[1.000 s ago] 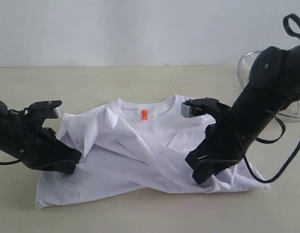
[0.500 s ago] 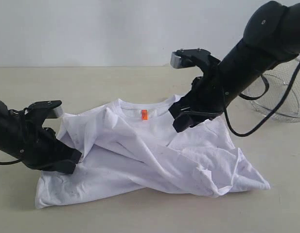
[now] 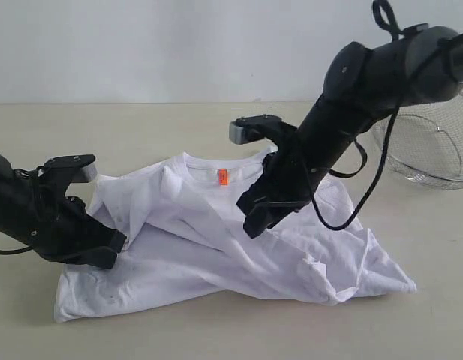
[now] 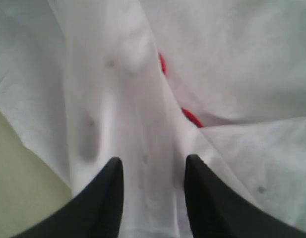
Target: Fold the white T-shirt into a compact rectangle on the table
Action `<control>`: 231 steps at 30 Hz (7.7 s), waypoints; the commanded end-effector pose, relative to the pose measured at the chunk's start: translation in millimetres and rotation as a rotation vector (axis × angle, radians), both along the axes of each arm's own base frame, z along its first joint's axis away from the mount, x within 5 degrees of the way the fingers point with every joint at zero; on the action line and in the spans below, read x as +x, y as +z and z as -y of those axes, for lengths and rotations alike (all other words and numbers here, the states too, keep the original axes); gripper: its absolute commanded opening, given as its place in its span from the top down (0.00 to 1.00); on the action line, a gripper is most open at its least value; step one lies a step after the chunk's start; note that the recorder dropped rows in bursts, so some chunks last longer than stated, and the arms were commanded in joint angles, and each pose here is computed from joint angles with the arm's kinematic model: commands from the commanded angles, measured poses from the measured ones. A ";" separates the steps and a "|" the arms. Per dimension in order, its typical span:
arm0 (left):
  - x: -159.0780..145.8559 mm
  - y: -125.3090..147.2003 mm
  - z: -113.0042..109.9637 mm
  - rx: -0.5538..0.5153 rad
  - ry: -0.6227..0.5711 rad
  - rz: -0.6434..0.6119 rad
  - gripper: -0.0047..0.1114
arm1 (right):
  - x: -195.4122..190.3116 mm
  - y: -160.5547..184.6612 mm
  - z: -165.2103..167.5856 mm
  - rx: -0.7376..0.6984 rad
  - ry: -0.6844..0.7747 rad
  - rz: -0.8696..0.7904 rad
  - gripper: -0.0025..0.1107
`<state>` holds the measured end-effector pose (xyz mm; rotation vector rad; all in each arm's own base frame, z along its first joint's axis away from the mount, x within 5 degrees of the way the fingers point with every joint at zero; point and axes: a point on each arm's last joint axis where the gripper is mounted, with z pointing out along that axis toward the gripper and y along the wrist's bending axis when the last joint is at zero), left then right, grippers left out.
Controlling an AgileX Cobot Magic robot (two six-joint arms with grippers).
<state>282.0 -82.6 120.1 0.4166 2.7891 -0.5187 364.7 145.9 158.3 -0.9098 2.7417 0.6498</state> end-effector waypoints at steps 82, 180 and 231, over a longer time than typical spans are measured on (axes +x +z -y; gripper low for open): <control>-2.7 -0.6 1.9 -0.012 0.009 -0.024 0.92 | 4.0 -23.9 -36.3 -0.052 0.205 -0.172 0.89; -4.1 -0.6 2.5 -0.019 0.007 -0.039 0.92 | 38.8 27.2 -43.7 0.213 0.245 -0.045 0.98; -4.9 -0.6 3.1 -0.029 0.024 -0.057 0.92 | 86.5 51.7 26.8 0.051 -0.097 0.254 0.49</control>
